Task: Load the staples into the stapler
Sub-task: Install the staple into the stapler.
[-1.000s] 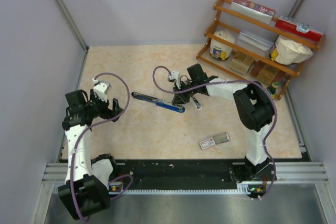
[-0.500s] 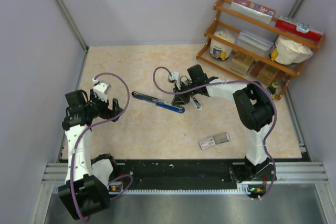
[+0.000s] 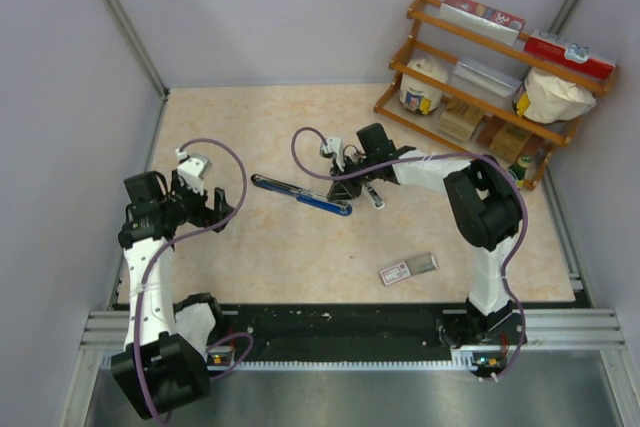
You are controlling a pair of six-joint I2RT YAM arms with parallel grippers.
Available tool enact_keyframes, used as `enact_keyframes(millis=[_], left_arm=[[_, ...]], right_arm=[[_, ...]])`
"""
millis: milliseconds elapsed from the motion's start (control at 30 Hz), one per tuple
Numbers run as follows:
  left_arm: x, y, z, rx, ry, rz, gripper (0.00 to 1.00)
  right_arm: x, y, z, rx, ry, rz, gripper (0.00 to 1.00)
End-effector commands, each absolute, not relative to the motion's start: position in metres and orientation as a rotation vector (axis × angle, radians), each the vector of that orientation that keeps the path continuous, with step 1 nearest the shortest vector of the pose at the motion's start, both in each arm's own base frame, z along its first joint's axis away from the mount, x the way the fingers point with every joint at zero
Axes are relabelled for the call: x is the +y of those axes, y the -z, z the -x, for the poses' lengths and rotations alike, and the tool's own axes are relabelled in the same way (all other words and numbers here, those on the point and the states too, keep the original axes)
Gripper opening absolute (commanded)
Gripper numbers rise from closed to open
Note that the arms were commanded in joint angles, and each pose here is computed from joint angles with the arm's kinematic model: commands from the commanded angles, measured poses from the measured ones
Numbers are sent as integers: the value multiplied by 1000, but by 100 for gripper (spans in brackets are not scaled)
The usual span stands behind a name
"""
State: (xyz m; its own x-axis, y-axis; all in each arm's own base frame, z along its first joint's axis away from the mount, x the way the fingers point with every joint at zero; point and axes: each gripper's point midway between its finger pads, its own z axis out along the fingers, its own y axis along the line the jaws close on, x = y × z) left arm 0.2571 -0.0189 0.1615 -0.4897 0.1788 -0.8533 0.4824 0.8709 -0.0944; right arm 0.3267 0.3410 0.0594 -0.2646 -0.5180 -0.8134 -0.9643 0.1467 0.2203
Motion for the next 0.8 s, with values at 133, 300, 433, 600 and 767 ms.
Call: enact_keyframes(millis=[133, 300, 433, 600, 767], left_arm=[[-18, -166, -260, 2054, 387, -489, 93], [-18, -166, -260, 2055, 388, -490, 93], [-17, -166, -260, 2054, 385, -490, 93], [-17, -165, -260, 2057, 387, -489, 93], [-18, -165, -259, 2057, 389, -491, 93]], right_arm=[[345, -67, -335, 1850, -992, 1409, 14], [344, -66, -336, 1857, -985, 1405, 16], [344, -66, -335, 1858, -987, 1407, 18], [344, -68, -336, 1850, -981, 1411, 19], [344, -67, -335, 1850, -985, 1413, 21]])
